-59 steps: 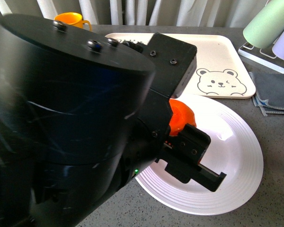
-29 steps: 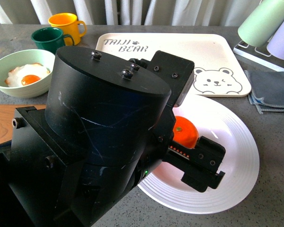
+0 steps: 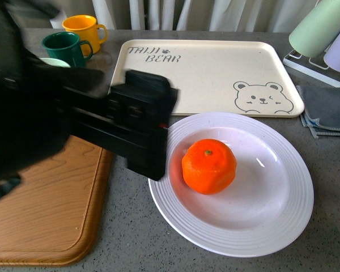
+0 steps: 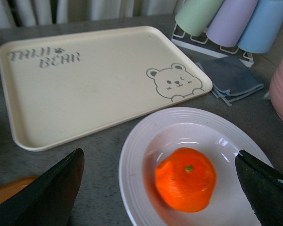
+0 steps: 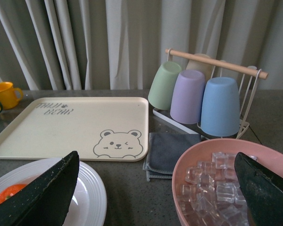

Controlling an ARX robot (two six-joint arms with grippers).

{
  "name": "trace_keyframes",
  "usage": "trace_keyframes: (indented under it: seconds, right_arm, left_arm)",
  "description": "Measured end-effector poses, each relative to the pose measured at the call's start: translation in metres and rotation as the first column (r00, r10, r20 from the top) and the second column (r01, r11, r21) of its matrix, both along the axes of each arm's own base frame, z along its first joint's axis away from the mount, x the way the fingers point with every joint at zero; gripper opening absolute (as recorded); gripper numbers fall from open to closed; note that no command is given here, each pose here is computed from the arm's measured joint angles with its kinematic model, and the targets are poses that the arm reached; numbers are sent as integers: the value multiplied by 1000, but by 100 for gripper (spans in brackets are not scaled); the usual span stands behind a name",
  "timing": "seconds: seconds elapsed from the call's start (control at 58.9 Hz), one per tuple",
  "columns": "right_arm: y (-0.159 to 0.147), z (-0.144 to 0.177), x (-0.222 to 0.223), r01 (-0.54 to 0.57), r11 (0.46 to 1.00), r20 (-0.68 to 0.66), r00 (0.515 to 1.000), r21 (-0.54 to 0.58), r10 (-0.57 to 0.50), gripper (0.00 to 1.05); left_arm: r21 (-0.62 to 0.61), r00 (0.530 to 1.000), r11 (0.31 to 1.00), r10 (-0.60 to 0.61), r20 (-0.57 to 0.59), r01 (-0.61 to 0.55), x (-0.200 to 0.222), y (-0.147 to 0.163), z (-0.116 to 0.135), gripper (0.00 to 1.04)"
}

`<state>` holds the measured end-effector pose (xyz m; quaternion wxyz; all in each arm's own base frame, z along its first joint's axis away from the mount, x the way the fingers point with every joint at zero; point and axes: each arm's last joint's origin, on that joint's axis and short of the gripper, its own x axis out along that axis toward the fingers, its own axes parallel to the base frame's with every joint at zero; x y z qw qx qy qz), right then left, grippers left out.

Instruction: Place orange and plate with both arms

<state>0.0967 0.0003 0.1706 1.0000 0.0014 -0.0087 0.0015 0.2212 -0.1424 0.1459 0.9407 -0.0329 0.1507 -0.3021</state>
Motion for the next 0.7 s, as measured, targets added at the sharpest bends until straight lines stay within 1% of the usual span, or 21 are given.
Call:
trace_keyframes:
  seconds: [0.034,0.051,0.068,0.085,0.102,0.119,0.136,0.153,0.17,0.187,0.204,0.221,0.255,0.306,0.407,0.441,0.458,0.543,0.577,0.696]
  right_arm:
    - [0,0,0,0,1000,0,1000,0,0,96]
    - [0,0,0,0,1000,0,1000,0,0,96]
    - [0,0,0,0,1000,0,1000,0,0,96]
    - [0,0,0,0,1000,0,1000,0,0,96]
    - [0,0,0,-3,1000,0,1000,0,3,96]
    - [0,0,0,-2,1000,0,1000,0,2,96]
    - [0,0,0,-1,1000,0,1000,0,1,96]
    - [0,0,0,1,1000,0,1000,0,-1,96]
    - [0,0,0,2,1000,0,1000,0,-2,96]
    - [0,0,0,2,1000,0,1000,0,-2,96]
    - [0,0,0,3,1000,0,1000,0,-3,96]
    - [0,0,0,3,1000,0,1000,0,-3,96]
    - [0,0,0,2,1000,0,1000,0,-2,96]
    - [0,0,0,-1,1000,0,1000,0,1,96]
    - [0,0,0,-1,1000,0,1000,0,1,96]
    - [0,0,0,0,1000,0,1000,0,0,96]
    - [0,0,0,0,1000,0,1000,0,0,96]
    - [0,0,0,0,1000,0,1000,0,0,96]
    - [0,0,0,0,1000,0,1000,0,0,96]
    - [0,0,0,-1,1000,0,1000,0,1,96]
  left_arm:
    - [16,999,999,33,33,-34,-1,10,4,96]
    - [28,993,995,90,71,-92,-2,15,5,93]
    - [23,975,982,183,129,-187,-2,22,8,90]
    - [18,963,973,223,152,-228,-3,26,9,88]
    - [2,938,955,291,191,-296,-5,35,11,85]
    - [-9,900,924,374,224,-382,-7,45,13,81]
    - [-18,882,910,407,236,-415,-8,50,13,79]
    - [-29,846,878,468,256,-477,-11,60,15,76]
    - [-34,833,867,488,261,-497,-12,64,15,74]
    - [-39,805,842,528,270,-539,-15,72,16,71]
    - [-43,788,826,551,276,-562,-17,78,17,67]
    - [-45,780,819,560,279,-572,-18,81,17,65]
    - [-46,771,812,569,285,-582,-24,88,18,58]
    - [-34,786,825,549,285,-564,-34,95,16,46]
    - [-28,780,818,558,283,-575,-42,105,15,29]
    - [-29,778,816,560,285,-577,-46,108,16,22]
    - [-30,779,818,558,285,-575,-46,109,16,21]
    - [-28,785,824,549,286,-565,-54,114,17,5]
    - [-30,783,822,552,286,-569,-56,116,17,1]
    - [-29,778,817,559,288,-576,-65,123,17,2]
